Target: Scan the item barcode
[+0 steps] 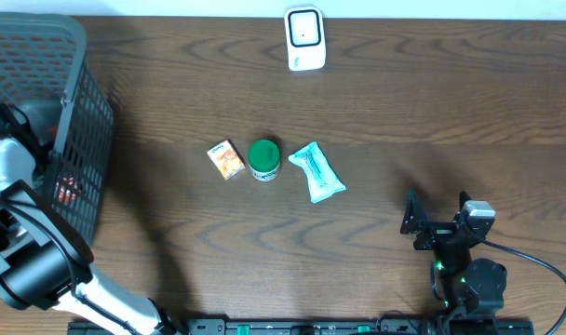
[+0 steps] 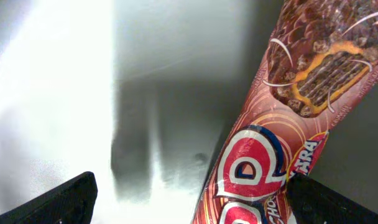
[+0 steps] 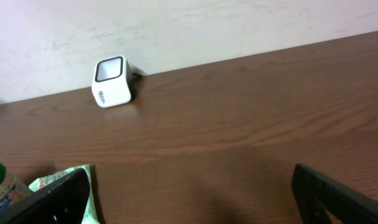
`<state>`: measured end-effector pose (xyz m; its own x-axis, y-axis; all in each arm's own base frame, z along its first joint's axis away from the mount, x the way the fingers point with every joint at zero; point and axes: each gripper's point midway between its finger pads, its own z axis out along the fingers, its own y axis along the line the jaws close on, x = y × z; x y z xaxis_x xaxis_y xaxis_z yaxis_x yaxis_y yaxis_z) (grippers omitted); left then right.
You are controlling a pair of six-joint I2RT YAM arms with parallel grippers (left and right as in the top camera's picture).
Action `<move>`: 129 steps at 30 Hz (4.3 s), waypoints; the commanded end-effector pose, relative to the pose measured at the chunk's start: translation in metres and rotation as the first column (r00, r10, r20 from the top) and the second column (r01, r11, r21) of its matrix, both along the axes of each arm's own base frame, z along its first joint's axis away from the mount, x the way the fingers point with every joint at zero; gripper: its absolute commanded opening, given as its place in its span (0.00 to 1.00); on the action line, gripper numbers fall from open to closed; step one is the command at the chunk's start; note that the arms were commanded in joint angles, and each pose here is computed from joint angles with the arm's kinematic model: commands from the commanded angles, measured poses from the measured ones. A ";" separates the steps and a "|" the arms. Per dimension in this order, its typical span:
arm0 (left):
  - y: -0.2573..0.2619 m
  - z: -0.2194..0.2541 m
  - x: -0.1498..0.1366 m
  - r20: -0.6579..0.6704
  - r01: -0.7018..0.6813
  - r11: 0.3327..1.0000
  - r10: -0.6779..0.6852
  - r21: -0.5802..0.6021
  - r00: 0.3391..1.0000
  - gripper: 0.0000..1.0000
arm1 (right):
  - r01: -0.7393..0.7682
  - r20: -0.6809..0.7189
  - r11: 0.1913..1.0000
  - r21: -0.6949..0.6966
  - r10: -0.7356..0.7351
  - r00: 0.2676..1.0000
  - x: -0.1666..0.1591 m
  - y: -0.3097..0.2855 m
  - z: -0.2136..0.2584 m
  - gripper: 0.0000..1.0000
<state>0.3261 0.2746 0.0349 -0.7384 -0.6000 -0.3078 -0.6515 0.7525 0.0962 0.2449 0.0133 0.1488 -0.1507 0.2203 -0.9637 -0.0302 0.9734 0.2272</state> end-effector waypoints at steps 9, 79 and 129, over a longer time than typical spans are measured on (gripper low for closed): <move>-0.016 -0.003 0.019 0.116 -0.019 0.990 0.035 -0.137 0.993 0.98 | -0.012 -0.002 1.000 0.004 0.012 1.000 0.000 0.003 -0.001 0.99; -0.664 0.006 -0.014 0.365 0.944 -0.129 -0.931 -0.303 -0.010 0.07 | -0.012 -0.002 1.000 0.004 0.012 1.000 0.000 0.003 -0.001 0.99; -0.684 0.018 -0.021 0.368 0.806 0.122 -0.843 -0.579 0.392 0.08 | -0.012 -0.002 1.000 0.004 0.012 1.000 0.000 0.003 -0.001 0.99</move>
<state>0.3097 -0.4101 0.0806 -0.8818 0.4060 -0.2401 0.4649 0.6620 -0.5880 0.2449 0.0133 0.1488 -0.1507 0.2203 -0.9637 -0.0302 0.9734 0.2272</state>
